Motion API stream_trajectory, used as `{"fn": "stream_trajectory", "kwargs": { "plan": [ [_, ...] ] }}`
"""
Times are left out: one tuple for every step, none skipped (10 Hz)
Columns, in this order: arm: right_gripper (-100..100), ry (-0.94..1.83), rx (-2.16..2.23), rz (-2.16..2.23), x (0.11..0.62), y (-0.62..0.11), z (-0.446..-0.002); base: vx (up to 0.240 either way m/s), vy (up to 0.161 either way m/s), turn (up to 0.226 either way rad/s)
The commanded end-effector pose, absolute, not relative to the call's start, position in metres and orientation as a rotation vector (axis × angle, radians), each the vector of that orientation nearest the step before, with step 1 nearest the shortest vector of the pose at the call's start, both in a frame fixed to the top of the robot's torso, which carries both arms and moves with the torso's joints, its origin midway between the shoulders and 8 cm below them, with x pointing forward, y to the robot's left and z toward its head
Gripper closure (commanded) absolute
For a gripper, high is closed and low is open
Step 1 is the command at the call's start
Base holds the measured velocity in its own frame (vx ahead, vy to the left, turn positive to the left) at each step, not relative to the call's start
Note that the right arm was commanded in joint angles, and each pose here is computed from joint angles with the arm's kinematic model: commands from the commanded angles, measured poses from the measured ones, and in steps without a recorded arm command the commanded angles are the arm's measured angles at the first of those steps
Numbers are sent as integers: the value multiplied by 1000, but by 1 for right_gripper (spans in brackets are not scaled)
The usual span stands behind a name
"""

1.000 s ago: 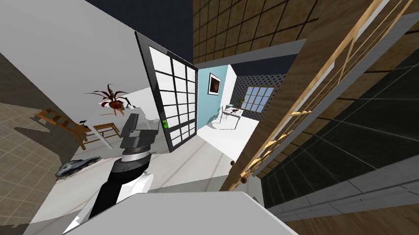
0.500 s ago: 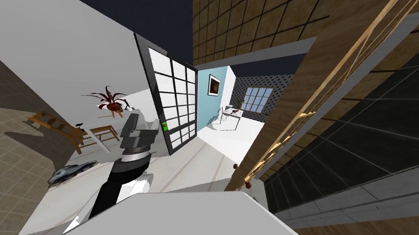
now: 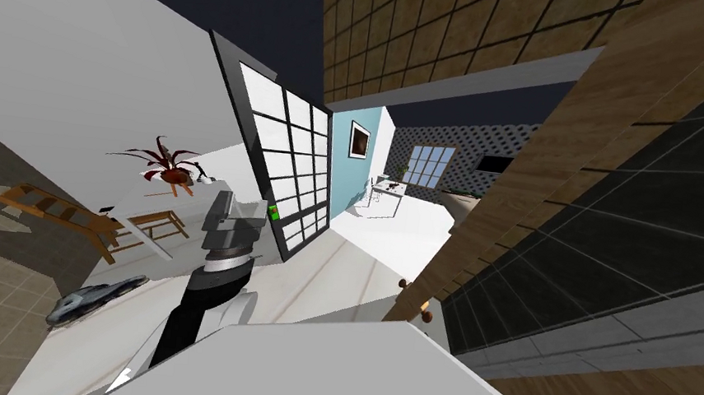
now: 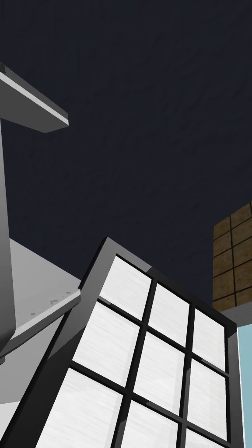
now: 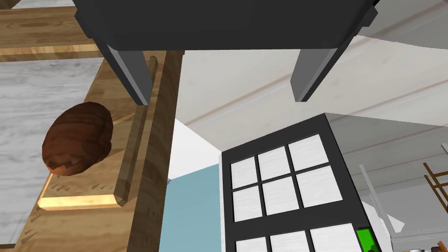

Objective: Pull the door open

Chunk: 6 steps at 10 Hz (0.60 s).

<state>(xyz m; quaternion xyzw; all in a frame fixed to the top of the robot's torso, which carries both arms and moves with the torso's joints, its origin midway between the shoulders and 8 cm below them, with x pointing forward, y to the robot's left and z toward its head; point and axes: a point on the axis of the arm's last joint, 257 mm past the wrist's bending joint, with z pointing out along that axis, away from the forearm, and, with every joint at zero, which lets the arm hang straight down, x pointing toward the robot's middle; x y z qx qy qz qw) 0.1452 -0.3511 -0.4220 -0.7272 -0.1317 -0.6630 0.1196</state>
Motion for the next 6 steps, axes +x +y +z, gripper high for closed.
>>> {"fn": "stream_trajectory", "kwargs": {
  "plan": [
    [-100,-397,-2091,-1951,143,-346,-416,-89,-150,-68],
    [-100,-397,-2091,-1951,143,-346,-416,-52,-132,12],
    [-100,-397,-2091,-1951,143,-346,-416,-14,-68,16],
    [-100,-403,-2064,-1964,142,-344,-411,-56,-83,54],
    [-100,-405,-2049,-1971,142,-342,-408,-123,-65,115],
    [-100,-407,-2042,-1975,142,-342,-407,-123,-53,21]
  ]
}}
